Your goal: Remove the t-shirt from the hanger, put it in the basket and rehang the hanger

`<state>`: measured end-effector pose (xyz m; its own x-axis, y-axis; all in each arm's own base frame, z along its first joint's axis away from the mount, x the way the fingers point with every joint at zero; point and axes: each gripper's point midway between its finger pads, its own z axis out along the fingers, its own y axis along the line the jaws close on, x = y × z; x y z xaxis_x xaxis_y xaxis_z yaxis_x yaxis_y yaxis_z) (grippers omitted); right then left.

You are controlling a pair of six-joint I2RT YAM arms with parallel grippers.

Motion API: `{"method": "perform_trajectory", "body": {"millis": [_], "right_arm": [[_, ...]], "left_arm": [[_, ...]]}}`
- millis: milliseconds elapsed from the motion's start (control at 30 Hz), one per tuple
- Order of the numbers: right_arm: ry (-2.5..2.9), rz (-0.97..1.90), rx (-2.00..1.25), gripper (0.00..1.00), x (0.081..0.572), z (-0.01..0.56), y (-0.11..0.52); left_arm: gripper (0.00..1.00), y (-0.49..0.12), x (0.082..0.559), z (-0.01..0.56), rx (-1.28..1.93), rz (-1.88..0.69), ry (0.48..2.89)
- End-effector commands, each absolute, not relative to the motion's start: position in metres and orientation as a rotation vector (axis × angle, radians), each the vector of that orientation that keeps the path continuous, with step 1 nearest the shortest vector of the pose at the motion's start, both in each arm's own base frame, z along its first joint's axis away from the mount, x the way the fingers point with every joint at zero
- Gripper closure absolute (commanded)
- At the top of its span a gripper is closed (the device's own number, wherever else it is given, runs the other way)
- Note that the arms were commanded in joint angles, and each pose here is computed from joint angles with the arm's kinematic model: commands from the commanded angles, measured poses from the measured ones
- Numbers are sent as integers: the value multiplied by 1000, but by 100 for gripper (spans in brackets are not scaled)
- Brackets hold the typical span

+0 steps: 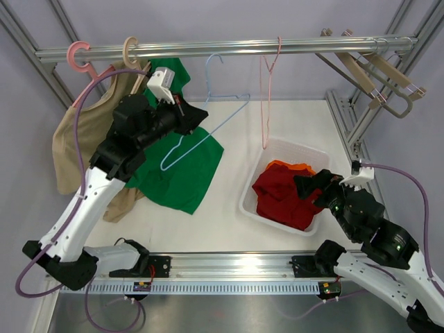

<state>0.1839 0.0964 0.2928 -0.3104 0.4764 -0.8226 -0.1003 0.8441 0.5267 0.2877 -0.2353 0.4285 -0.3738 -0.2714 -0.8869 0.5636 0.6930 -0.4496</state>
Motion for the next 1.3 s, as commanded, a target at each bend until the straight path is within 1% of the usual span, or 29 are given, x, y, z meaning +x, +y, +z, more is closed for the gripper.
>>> {"method": "perform_trajectory", "body": {"millis": [0, 67, 167, 200, 267, 433, 567, 733, 967, 1100, 1133, 1200, 1233, 1267], "right_arm": [[1877, 564, 157, 0, 170, 273, 96], [1883, 595, 117, 1, 169, 268, 104], [1893, 560, 77, 0, 171, 265, 105], [1893, 551, 72, 0, 172, 266, 105], [1885, 560, 59, 1, 172, 269, 107], [1855, 622, 41, 1, 170, 276, 115], [1852, 621, 38, 1, 169, 279, 114], [1838, 642, 34, 0, 169, 284, 116], [1791, 684, 38, 1, 170, 301, 121], [1759, 703, 29, 1, 172, 314, 123], [1756, 706, 26, 1, 171, 316, 124], [1744, 712, 19, 0, 172, 322, 125], [1731, 724, 17, 0, 170, 328, 125], [1724, 730, 18, 1, 170, 331, 125]], "left_arm": [[100, -252, 299, 493, 267, -979, 1514], [100, -265, 299, 498, 307, -1013, 1486], [100, -282, 310, 502, 324, -1007, 1474], [100, -290, 321, 494, 329, -997, 1494], [100, -293, 330, 504, 321, -989, 1478], [100, -306, 364, 494, 290, -935, 1514], [100, -309, 390, 474, 254, -859, 1560], [100, -311, 401, 452, 261, -795, 1602], [100, -306, 396, 419, 268, -766, 1652], [74, -300, 386, 417, 275, -766, 1636], [63, -299, 384, 419, 279, -767, 1633], [53, -293, 376, 428, 286, -765, 1610], [46, -291, 372, 432, 291, -768, 1599], [42, -286, 364, 442, 294, -770, 1576]]}}
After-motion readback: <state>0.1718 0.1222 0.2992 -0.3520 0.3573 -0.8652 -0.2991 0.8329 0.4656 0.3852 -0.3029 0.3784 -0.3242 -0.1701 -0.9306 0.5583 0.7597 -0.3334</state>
